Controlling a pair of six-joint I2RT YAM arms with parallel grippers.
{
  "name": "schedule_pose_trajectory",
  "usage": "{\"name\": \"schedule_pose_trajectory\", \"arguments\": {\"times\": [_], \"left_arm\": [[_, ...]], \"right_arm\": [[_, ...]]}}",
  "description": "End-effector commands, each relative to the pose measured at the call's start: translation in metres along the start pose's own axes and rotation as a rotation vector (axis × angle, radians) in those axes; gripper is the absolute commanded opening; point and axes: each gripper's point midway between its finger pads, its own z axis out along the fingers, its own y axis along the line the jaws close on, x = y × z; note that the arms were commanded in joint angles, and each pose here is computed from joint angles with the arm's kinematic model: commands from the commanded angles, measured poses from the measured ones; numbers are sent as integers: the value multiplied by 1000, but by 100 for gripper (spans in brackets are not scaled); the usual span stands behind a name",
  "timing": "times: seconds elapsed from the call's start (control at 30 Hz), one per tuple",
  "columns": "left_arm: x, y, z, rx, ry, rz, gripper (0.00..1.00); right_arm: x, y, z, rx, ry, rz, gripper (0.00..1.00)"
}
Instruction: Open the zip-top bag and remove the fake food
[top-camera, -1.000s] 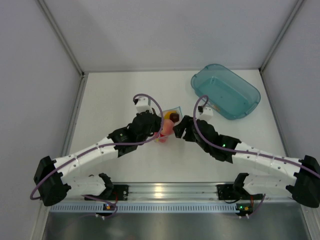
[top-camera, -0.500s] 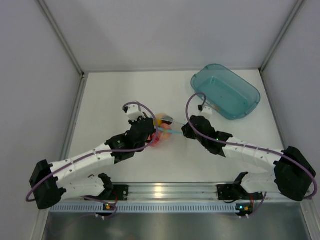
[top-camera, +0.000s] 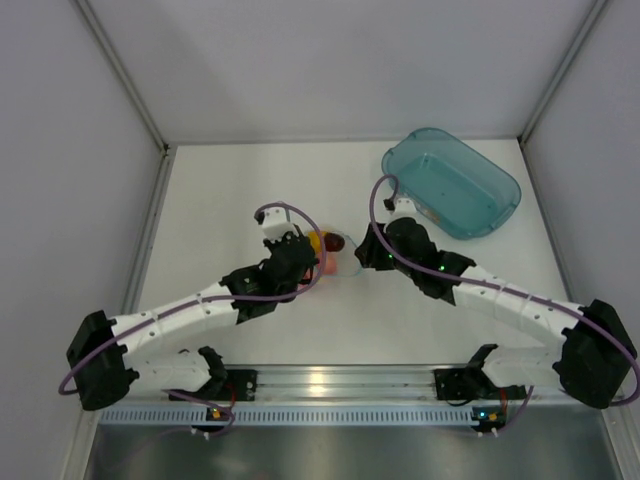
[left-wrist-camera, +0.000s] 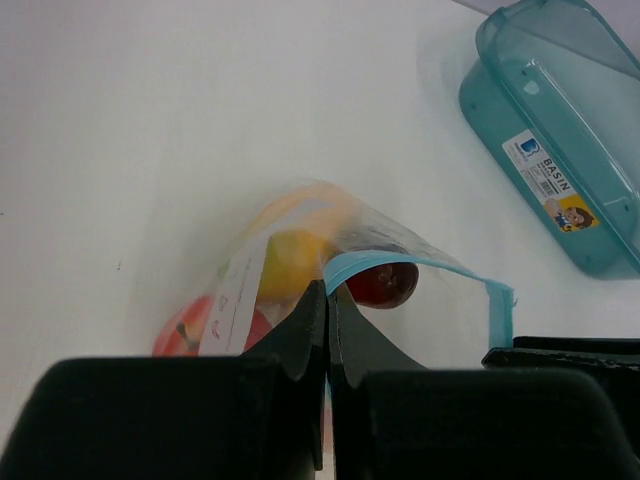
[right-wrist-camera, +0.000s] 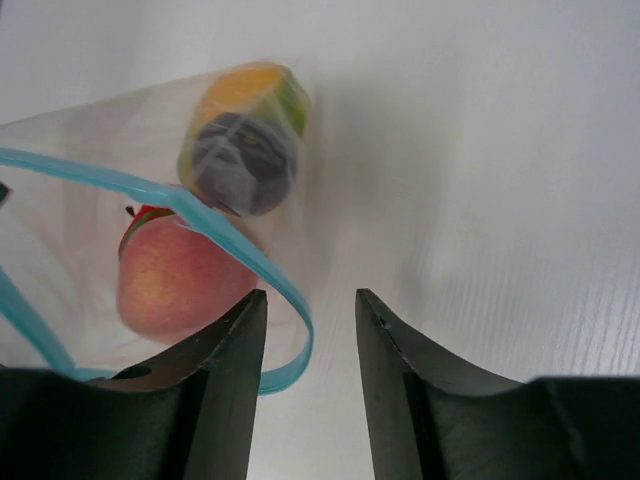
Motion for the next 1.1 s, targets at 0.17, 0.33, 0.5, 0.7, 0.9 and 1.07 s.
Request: {"name": "schedule_pose_trajectory", "arguments": {"times": [0.17,0.33,0.5,0.7,0.9,1.07], "left_arm": [[-8,-33,-2,53,-16,-49,0],[-6,-34,-2,46,-17,-66,0],[-4,-32,-5,25,-40,-132,0],[11,-29,-12,-1,-67,-193,0],[21,-29,-14,-4,-60,-210,0],[26,-27,-15,-11,-64,-215,0]], "right_arm": [[-44,53,-36,-89,-54,-141,47],[-29,79,-36,-167,-30,-140,49],[-18,96,-30,-185,-68,-35,58],[5,81,-1,-81,-64,60,65],[16,71,11,-73,-97,156,68],[25,75,18,-75,-57,154,85]]}}
